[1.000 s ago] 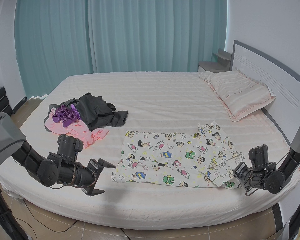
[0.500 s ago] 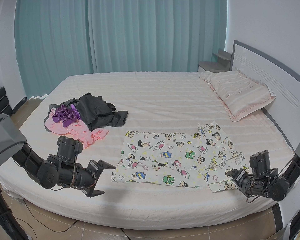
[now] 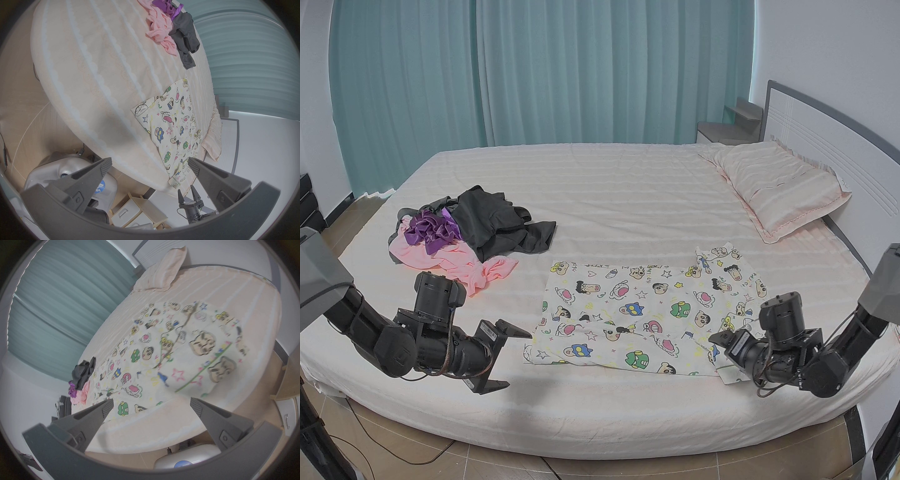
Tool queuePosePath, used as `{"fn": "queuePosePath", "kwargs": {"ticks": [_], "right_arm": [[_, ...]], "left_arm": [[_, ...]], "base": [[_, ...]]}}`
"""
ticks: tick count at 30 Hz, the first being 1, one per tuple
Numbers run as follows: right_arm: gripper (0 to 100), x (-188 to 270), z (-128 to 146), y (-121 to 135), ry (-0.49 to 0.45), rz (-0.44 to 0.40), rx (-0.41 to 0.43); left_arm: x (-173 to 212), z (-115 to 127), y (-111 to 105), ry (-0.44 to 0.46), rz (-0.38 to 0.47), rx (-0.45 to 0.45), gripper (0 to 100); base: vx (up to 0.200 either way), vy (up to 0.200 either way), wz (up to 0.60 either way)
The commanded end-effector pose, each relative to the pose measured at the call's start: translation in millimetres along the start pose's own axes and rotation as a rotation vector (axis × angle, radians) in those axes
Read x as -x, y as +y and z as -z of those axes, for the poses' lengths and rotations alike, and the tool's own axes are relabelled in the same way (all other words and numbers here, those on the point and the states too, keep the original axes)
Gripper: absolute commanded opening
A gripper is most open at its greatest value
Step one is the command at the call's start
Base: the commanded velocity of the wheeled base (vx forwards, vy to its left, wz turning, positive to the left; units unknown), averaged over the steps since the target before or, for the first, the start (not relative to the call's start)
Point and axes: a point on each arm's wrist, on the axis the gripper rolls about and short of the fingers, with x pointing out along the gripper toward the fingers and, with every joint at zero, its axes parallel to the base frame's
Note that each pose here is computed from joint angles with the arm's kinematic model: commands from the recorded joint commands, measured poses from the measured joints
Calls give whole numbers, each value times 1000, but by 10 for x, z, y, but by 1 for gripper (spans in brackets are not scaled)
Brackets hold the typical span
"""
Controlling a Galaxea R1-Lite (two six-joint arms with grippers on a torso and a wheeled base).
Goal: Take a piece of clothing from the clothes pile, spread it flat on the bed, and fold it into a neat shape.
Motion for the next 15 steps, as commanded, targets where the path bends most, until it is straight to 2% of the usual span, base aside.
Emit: {"fn": "queuePosePath", "kwargs": {"ticks": [1,4,15], "right_arm": [[100,-343,239,144,67,-3,74],[100,-484,266,257,66,-25,100],[100,-880,249,367,67,-13,144]], "left_arm": [[-17,-6,1,-2,2,0,100],[-17,-5,5,-1,0,0,100],[-20,-6,6,-1,0,0,100]], "base": [[0,0,0],[0,0,0],[0,0,0]]}}
